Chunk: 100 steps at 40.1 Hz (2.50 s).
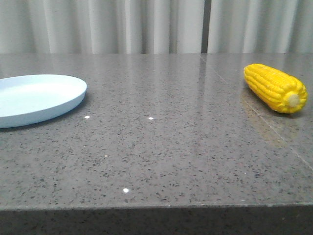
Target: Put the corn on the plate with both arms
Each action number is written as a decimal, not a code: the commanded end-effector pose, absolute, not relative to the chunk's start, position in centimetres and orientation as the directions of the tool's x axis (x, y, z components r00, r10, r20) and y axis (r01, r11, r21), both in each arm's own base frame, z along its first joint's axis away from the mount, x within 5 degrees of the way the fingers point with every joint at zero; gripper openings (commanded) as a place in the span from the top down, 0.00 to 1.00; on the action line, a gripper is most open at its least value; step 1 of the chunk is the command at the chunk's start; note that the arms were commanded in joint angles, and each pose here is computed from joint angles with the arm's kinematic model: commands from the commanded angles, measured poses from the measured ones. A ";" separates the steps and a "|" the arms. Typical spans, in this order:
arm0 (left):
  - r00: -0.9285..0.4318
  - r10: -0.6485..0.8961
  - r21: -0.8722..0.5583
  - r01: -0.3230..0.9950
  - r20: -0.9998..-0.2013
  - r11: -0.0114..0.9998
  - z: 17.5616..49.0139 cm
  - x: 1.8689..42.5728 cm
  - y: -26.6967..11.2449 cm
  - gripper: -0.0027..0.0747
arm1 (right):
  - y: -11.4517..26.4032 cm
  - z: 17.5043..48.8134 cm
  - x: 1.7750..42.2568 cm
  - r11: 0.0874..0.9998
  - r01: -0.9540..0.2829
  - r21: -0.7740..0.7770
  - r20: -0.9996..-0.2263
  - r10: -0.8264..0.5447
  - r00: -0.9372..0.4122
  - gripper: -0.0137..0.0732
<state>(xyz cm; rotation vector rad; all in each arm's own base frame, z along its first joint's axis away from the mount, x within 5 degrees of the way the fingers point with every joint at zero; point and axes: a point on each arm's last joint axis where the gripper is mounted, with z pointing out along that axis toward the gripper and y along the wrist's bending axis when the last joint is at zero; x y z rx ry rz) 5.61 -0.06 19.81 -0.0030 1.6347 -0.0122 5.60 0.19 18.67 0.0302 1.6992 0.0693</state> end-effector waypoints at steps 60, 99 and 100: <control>0.343 0.028 0.024 -0.016 -0.939 1.000 26.1 4.3 0.0 0.99 | 0.1 27.0 3.8 0.998 -0.033 0.052 -0.979 0.057 0.194 0.91; 0.105 0.153 0.150 -0.031 -0.983 0.988 33.9 7.9 0.1 0.08 | 0.3 33.5 7.7 0.998 -0.027 0.054 -0.995 0.051 -0.091 0.16; 0.105 0.153 0.150 -0.031 -0.983 0.988 33.9 7.9 0.1 0.07 | 0.3 33.5 7.7 0.998 -0.027 0.054 -0.994 0.051 -0.095 0.16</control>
